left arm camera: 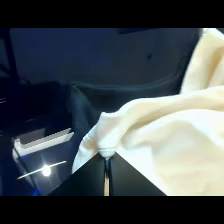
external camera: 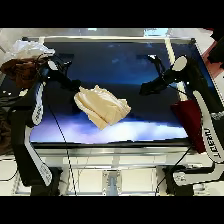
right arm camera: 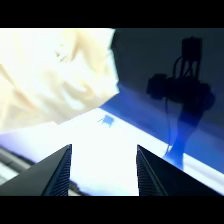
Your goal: Fold the shirts.
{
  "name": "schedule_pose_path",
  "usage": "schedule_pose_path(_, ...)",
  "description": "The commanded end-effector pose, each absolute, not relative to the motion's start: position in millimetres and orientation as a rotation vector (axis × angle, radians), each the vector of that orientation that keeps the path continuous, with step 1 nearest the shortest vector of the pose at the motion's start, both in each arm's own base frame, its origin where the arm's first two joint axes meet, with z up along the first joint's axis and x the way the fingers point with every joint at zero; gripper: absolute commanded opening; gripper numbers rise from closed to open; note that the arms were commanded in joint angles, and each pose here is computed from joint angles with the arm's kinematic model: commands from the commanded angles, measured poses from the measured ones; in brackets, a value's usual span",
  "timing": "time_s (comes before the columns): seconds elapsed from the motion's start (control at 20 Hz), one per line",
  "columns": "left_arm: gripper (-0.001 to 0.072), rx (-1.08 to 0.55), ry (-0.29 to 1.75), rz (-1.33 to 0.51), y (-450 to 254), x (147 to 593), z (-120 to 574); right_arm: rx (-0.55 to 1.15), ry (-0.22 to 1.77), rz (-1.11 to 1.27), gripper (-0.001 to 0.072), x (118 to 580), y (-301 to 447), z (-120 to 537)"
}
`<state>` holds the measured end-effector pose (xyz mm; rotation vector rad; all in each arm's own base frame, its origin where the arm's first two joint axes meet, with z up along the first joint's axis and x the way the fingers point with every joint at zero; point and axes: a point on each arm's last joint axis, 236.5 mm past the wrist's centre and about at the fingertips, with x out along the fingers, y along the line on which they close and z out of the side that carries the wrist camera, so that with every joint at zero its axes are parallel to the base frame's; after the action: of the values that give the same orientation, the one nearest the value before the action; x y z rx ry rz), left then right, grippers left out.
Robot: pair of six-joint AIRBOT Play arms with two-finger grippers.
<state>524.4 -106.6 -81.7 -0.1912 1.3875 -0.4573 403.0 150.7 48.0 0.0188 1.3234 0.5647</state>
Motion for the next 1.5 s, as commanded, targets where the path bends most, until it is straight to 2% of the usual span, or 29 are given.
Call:
schedule_pose_path(0.0,0.0007,-0.193,1.388,-0.497,-117,521,-80,-0.009,1.395,0.595,0.0441,382,163,34)
schedule_pose_path(0.15,0.0007,-0.193,1.401,-0.502,-118,518,-80,0.009,1.405,0.569,0.0443,379,170,-9)
schedule_pose_path(0.25,0.0007,-0.188,1.402,-0.509,-118,518,-75,0.066,1.423,0.574,0.0472,376,185,-39)
schedule_pose_path(0.3,0.0007,-0.184,1.399,-0.513,-118,519,-71,0.094,1.434,0.582,0.0540,373,194,-52)
schedule_pose_path(0.35,0.0007,-0.181,1.392,-0.515,-118,520,-68,0.103,1.445,0.600,0.0553,370,204,-63)
schedule_pose_path(0.5,0.0007,-0.176,1.372,-0.517,-119,525,-60,0.107,1.445,0.681,0.0553,364,239,-86)
schedule_pose_path(0.7,0.0007,-0.175,1.396,-0.525,-119,519,-60,0.087,1.369,0.672,0.0539,378,263,-104)
schedule_pose_path(0.75,0.0007,-0.176,1.405,-0.529,-119,517,-60,0.090,1.336,0.665,0.0379,385,266,-102)
schedule_pose_path(0.8,0.0007,-0.175,1.415,-0.535,-120,514,-59,0.094,1.305,0.660,0.0019,394,268,-97)
schedule_pose_path(0.85,0.0007,-0.172,1.420,-0.539,-119,511,-56,0.088,1.281,0.664,0.0031,400,269,-91)
schedule_pose_path(1.0,0.0006,-0.145,1.338,-0.546,-119,516,-14,0.015,1.175,0.673,0.0029,430,262,-52)
schedule_pose_path(1.2,0.0006,-0.078,1.078,-0.548,-119,514,114,-0.145,0.973,0.595,0.0028,458,221,61)
schedule_pose_path(1.3,0.0006,-0.042,0.961,-0.566,-123,484,186,-0.237,0.832,0.537,0.0028,454,197,140)
schedule_pose_path(1.45,0.0006,0.018,0.739,-0.594,-129,420,296,-0.275,0.537,0.466,0.0026,424,168,281)
